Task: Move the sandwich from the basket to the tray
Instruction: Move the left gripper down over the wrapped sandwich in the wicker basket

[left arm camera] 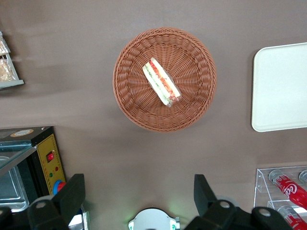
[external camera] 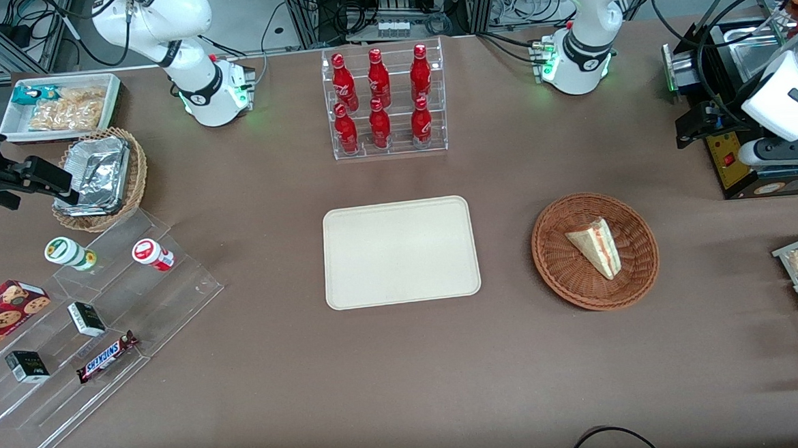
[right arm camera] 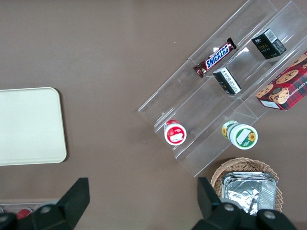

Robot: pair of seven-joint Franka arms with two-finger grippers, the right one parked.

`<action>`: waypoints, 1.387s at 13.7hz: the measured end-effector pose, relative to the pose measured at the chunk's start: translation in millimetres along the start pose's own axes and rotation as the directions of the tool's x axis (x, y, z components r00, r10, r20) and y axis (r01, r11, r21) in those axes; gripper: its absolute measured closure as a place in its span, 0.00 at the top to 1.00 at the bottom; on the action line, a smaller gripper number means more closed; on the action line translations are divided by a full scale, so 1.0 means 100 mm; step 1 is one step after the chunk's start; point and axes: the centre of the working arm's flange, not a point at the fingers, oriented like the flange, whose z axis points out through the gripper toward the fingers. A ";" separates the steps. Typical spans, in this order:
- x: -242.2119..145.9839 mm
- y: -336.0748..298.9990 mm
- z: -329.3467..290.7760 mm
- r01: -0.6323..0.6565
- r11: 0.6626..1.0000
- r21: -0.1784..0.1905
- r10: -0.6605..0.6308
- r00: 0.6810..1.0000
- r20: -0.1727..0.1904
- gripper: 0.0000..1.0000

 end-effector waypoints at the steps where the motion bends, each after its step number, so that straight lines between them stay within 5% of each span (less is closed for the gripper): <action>1: 0.00 0.00 0.01 -0.001 1.000 0.000 0.001 1.000 0.001 1.00; 6: 0.08 0.00 0.22 -0.002 1.000 -0.001 0.002 0.999 0.049 1.00; 12: 0.42 0.00 1.06 -0.006 1.000 -0.007 0.007 0.980 0.199 1.00; 19: 0.61 0.06 1.92 -0.016 1.000 -0.010 0.018 0.987 0.158 1.00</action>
